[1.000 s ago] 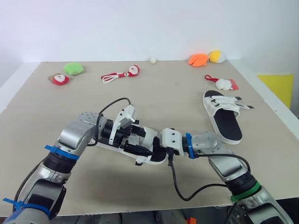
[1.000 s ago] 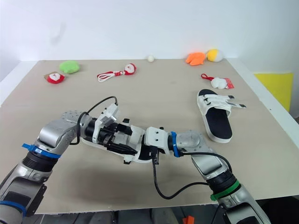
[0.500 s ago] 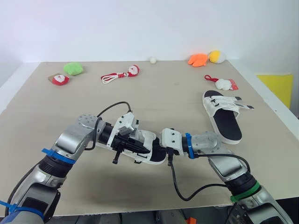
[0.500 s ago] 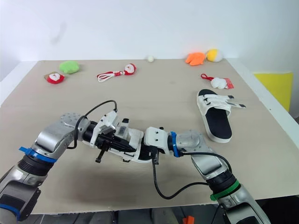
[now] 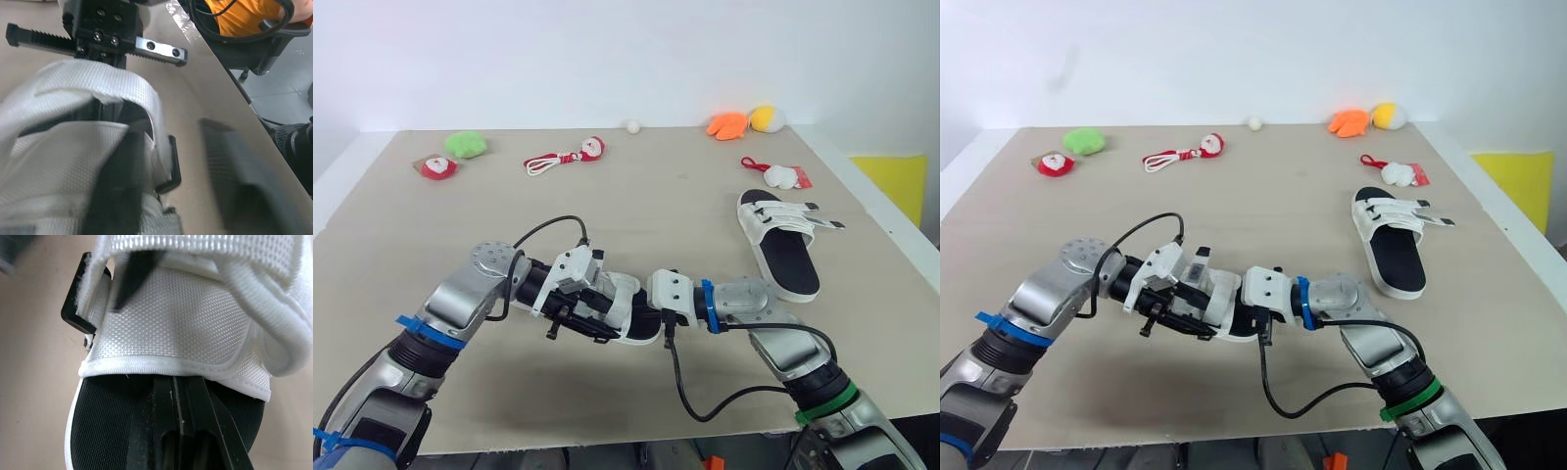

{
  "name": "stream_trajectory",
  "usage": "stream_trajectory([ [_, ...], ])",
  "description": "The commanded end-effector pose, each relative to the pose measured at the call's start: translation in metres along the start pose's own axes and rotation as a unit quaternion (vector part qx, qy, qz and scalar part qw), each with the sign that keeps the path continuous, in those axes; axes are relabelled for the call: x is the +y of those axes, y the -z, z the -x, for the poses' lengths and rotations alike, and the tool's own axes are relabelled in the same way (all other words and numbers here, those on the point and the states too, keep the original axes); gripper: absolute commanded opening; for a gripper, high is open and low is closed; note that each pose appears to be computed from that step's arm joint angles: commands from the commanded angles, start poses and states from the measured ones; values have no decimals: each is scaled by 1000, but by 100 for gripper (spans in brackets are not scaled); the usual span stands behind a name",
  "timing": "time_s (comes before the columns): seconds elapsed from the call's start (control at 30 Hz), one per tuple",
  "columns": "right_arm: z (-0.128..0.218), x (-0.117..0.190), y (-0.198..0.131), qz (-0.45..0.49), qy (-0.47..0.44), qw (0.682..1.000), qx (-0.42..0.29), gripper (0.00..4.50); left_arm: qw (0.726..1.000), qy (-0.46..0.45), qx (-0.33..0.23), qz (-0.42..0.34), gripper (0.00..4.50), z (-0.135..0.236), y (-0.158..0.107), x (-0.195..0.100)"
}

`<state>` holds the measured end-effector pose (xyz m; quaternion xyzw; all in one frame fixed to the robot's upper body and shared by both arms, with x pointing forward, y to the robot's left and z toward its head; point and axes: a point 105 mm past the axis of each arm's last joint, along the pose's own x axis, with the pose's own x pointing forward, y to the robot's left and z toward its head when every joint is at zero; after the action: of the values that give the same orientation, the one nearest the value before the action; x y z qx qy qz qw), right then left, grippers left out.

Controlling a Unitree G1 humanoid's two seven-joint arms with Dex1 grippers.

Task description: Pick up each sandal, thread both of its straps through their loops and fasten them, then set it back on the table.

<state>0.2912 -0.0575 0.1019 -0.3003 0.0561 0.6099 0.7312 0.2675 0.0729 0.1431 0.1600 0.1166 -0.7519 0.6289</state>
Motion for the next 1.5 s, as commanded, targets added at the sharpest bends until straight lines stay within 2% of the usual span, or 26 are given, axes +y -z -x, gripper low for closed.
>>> stream_trajectory([
  [0.03,-4,14,38,-46,-19,997,63,0,999,-36,-3,-27,344,17,-6,-4],
  [0.1,-4,14,39,-48,-21,997,64,0,998,-52,-20,-39,442,26,-13,-10],
  [0.23,-5,16,41,-50,-26,996,64,0,994,-90,-23,-59,447,41,-16,-20],
  [0.3,-5,17,43,-50,-29,996,66,0,986,-126,-17,-109,447,46,-16,-18],
  [0.37,-6,17,44,-50,-33,996,67,0,943,-199,4,-265,447,55,-17,-7],
  [0.43,-7,17,45,-50,-35,996,67,0,890,-220,40,-396,447,56,-10,-5],
  [0.47,-7,17,45,-50,-36,996,67,0,874,-215,50,-432,447,55,-7,-6],
  [0.5,-7,16,45,-49,-37,996,67,0,845,-223,55,-482,447,55,-8,-5],
  [0.6,-7,16,45,-47,-39,996,67,0,771,-224,79,-591,447,59,-2,-2],
  [0.67,-6,15,45,-46,-40,996,68,0,736,-211,86,-637,447,58,5,-4],
  [0.77,-5,13,46,-43,-40,996,70,0,698,-188,65,-688,447,52,14,-14],
  [0.83,-3,11,46,-42,-39,996,72,0,691,-176,60,-698,447,47,21,-18],
  [0.9,-3,11,46,-41,-40,996,73,0,697,-163,58,-696,447,40,28,-20],
  [1.13,-2,8,44,-38,-41,996,74,0,691,-143,57,-707,447,23,34,-18],
  [1.37,-1,8,43,-38,-42,996,72,0,674,-152,77,-719,447,20,36,-6],
  [1.5,2,7,43,-37,-44,996,74,0,661,-168,107,-723,447,23,40,7],
])
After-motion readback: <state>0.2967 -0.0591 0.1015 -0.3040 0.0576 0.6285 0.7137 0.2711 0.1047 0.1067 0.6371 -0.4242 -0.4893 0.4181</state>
